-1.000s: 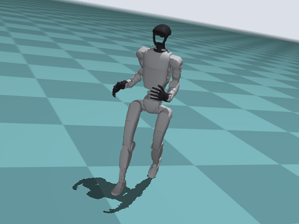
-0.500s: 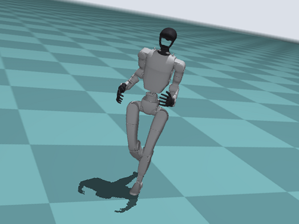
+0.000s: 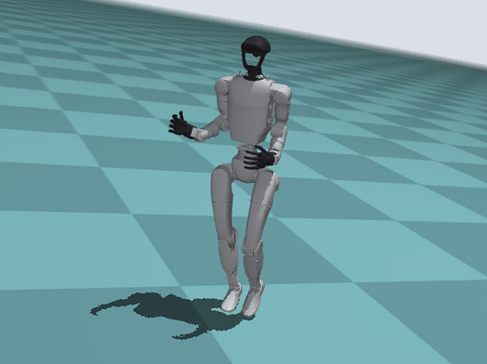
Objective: Walk run
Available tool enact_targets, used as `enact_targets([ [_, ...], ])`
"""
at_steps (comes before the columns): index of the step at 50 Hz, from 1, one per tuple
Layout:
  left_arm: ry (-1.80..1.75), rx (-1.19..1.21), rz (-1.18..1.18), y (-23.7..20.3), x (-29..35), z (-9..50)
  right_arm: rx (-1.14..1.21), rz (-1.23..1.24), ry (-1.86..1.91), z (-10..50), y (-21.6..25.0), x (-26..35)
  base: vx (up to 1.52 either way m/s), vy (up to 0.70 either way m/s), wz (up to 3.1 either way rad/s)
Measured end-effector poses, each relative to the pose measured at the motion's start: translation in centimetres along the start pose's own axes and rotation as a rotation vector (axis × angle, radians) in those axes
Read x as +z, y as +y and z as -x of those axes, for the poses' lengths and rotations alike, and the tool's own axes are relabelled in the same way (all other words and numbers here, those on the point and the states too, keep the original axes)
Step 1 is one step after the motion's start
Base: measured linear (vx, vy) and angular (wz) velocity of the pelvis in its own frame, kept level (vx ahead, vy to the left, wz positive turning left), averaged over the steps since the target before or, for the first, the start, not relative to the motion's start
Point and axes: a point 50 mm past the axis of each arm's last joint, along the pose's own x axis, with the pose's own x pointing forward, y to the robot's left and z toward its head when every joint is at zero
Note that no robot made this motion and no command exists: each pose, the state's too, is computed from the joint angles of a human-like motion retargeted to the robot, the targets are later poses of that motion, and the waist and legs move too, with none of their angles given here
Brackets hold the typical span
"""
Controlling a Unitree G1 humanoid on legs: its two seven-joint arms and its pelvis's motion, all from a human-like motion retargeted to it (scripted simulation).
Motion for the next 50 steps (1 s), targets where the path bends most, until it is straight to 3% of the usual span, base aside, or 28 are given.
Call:
enact_targets([
  [7, 0.035, -0.005, -0.079, 0.4, 0.1, 1.2, 0.078, 0.056, 0.101, 2.5, -0.9, -0.4, 1.52, -0.36, -1.24],
  [11, -0.045, -0.013, -0.059, 0.0, 1.3, -0.9, 0.195, 0.105, 0.337, 6.1, -0.3, -3.0, 1.42, -0.32, 0.71],
  [15, -0.152, -0.028, -0.071, 2.1, 2.4, -4.7, 0.321, -0.012, 0.571, 10.6, 1.0, -5.6, 1.42, -0.47, -0.5],
  [23, -0.296, -0.087, -0.158, 1.1, 5.2, -7.5, 0.294, 0.062, 0.724, 16.3, -2.8, -3.7, 1.28, -0.32, 0.18],
  [28, -0.274, -0.061, -0.068, 1.2, 4.8, -7.3, 0.151, 0.137, 0.615, 14.6, -2.4, -3.4, 1.41, -0.43, 0.03],
  [35, -0.213, -0.141, -0.15, 2.8, 4.0, -5.6, -0.082, 0.124, 0.197, 5.0, -0.4, -1.4, 1.49, -0.36, -0.78],
  [39, -0.135, 0.02, -0.077, 2.0, 2.1, -2.8, -0.04, -0.093, -0.02, -0.9, 1.7, 0.2, 1.21, -0.43, -1.42],
  [43, -0.037, 0.031, -0.047, 1.5, 0.8, -0.5, 0.052, -0.221, -0.112, -2.5, 1.9, 1.6, 1.27, -0.49, -1.91],
  [50, -0.022, 0.019, -0.087, 1.8, 0.9, -0.3, 0.215, -0.029, 0.127, 1.4, 0.8, -0.5, 1.44, -0.38, -1.09],
])
